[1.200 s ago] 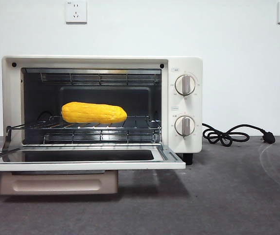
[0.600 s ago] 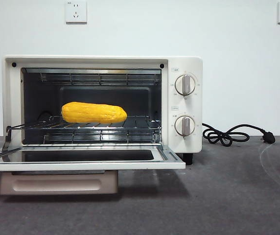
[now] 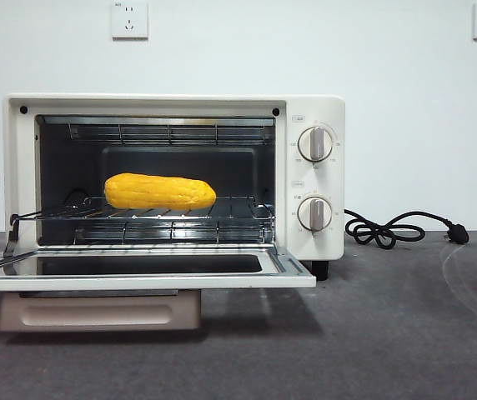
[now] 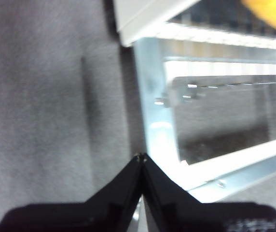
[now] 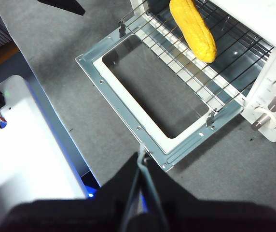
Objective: Take the corn from the table,put the corn in the oven
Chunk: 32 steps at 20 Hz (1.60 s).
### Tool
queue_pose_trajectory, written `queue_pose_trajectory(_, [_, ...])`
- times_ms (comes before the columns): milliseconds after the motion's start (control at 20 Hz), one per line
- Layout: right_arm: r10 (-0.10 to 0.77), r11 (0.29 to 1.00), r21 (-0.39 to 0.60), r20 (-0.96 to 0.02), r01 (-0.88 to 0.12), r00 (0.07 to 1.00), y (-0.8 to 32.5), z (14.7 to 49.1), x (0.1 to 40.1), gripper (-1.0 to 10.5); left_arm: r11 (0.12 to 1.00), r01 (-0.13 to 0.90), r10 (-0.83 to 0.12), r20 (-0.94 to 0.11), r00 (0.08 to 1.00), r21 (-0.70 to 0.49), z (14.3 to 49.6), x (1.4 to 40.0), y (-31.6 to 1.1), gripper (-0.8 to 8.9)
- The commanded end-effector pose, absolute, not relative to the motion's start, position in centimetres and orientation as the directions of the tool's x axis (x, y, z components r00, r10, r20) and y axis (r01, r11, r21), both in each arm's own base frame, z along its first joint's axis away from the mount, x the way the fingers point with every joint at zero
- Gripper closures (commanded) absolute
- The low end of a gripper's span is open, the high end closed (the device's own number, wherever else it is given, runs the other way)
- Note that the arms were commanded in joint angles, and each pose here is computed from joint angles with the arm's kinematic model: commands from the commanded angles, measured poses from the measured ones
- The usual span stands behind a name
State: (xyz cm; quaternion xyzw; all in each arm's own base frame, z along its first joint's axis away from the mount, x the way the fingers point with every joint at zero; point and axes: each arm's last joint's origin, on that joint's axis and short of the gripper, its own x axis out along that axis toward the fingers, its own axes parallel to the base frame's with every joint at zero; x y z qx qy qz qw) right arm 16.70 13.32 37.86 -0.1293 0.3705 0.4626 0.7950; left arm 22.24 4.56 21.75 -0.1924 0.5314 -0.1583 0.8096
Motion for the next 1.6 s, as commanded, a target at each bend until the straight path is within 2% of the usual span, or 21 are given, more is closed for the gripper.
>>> queue_pose_trajectory(50, [0.641,0.53,0.135,-0.71,-0.837,0.292,13.4,37.7,16.8,9.5,0.871,0.034,-0.472,-0.816,0.335,-0.49,19.9,23.0,4.8,8.22])
queue_pose_trajectory(250, [0.641,0.531,0.135,-0.71,-0.837,0.292,13.4,37.7,16.8,9.5,0.861,0.006,-0.49,-0.827,0.274,-0.509,17.8,24.1,4.9,8.22])
queue_pose_trajectory(650, [0.641,0.537,0.127,-0.705,-0.834,0.305,13.4,37.8,16.9,9.5,0.847,0.013,-0.527,-0.837,0.146,-0.531,15.2,25.0,3.3,8.22])
queue_pose_trajectory(850, [0.64,0.537,0.128,-0.705,-0.834,0.305,13.4,37.8,16.9,9.5,0.84,0.024,-0.542,-0.836,0.089,-0.542,14.9,24.8,2.6,8.22])
queue_pose_trajectory(1050, [0.64,0.537,0.128,-0.705,-0.834,0.305,13.4,37.8,16.9,9.5,0.777,0.036,-0.63,-0.775,0.055,-0.629,15.1,24.3,2.3,8.22])
queue_pose_trajectory(1200, [0.64,0.538,0.128,-0.705,-0.833,0.304,13.4,37.8,16.9,9.5,0.759,0.012,-0.651,-0.759,0.015,-0.651,15.2,23.8,2.2,8.22])
queue_pose_trajectory(1300, [0.64,0.538,0.129,-0.706,-0.833,0.304,13.4,37.8,16.9,9.5,0.728,-0.004,-0.686,-0.728,0.017,-0.686,15.4,23.7,2.2,8.22])
queue_pose_trajectory(1400, [0.639,0.538,0.13,-0.707,-0.833,0.302,13.4,37.8,16.9,9.5,0.661,-0.01,-0.749,-0.66,0.05,-0.751,15.7,23.7,2.4,8.22])
queue_pose_trajectory(1600, [0.637,0.541,0.134,-0.71,-0.83,0.3,13.4,37.7,16.9,9.5,0.468,0.012,-0.873,-0.46,0.159,-0.884,16.8,23.9,3.2,8.21])
